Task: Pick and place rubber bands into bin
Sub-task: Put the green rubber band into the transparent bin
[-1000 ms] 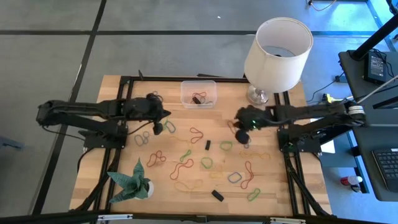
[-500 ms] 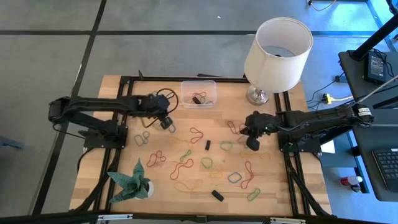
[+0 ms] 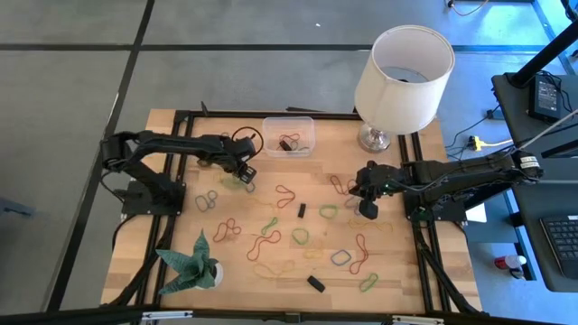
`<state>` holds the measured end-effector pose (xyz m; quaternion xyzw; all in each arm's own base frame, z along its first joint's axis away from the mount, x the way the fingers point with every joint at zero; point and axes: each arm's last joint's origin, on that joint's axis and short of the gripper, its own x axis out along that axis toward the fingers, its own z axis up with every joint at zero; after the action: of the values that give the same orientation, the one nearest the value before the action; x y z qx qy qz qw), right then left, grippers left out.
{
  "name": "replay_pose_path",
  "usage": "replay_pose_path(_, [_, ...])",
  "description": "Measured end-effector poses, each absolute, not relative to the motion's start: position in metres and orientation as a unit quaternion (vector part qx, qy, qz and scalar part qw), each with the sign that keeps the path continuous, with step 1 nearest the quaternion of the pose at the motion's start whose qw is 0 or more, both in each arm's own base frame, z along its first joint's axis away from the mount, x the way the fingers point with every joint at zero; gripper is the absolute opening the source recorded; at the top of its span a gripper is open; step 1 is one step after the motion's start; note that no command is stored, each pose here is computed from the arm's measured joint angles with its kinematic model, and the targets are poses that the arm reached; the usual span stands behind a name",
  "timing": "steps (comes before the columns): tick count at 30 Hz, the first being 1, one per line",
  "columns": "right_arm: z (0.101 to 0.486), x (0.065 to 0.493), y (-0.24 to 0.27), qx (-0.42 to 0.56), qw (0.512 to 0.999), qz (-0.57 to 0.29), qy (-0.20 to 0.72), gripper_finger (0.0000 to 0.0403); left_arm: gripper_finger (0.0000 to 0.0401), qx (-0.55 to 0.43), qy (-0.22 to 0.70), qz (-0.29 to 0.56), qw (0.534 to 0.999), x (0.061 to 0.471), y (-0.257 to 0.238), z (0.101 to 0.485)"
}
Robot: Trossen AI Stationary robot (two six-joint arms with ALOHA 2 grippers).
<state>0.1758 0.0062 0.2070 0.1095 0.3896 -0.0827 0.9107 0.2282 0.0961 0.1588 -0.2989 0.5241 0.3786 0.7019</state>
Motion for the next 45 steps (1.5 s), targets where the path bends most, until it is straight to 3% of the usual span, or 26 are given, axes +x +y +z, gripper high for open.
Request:
replay_pose_path(10, [0.207, 0.176, 0.006, 0.111, 0.911, -0.083, 0.388, 0.0018, 0.0076, -0.284, 0.589, 0.361, 0.665, 0.231, 0.101, 0.132])
replay_pose_path(17, [0.208, 0.176, 0.006, 0.111, 0.912, -0.082, 0.386, 0.0018, 0.0008, -0.312, 0.589, 0.372, 0.646, 0.232, 0.097, 0.128])
replay_pose_path(21, [0.208, 0.176, 0.006, 0.11, 0.912, -0.082, 0.386, 0.0018, 0.0002, -0.332, 0.584, 0.34, 0.658, 0.237, 0.095, 0.148])
replay_pose_path(24, [0.208, 0.176, 0.006, 0.108, 0.913, -0.081, 0.386, 0.0018, 0.0002, -0.328, 0.542, 0.335, 0.698, 0.247, 0.099, 0.179])
replay_pose_path(31, [0.209, 0.177, 0.006, 0.085, 0.918, -0.072, 0.381, 0.0018, 0.0002, -0.267, 0.451, 0.313, 0.792, 0.28, 0.114, 0.254])
replay_pose_path(36, [0.209, 0.178, 0.006, 0.074, 0.92, -0.068, 0.379, 0.0018, 0.0002, -0.197, 0.407, 0.317, 0.834, 0.321, 0.136, 0.295])
replay_pose_path(40, [0.209, 0.178, 0.006, 0.074, 0.92, -0.067, 0.379, 0.0018, 0.0002, -0.178, 0.414, 0.331, 0.829, 0.353, 0.168, 0.298])
replay_pose_path(45, [0.209, 0.178, 0.006, 0.075, 0.92, -0.068, 0.379, 0.0018, 0.0002, -0.176, 0.487, 0.3, 0.801, 0.379, 0.201, 0.266])
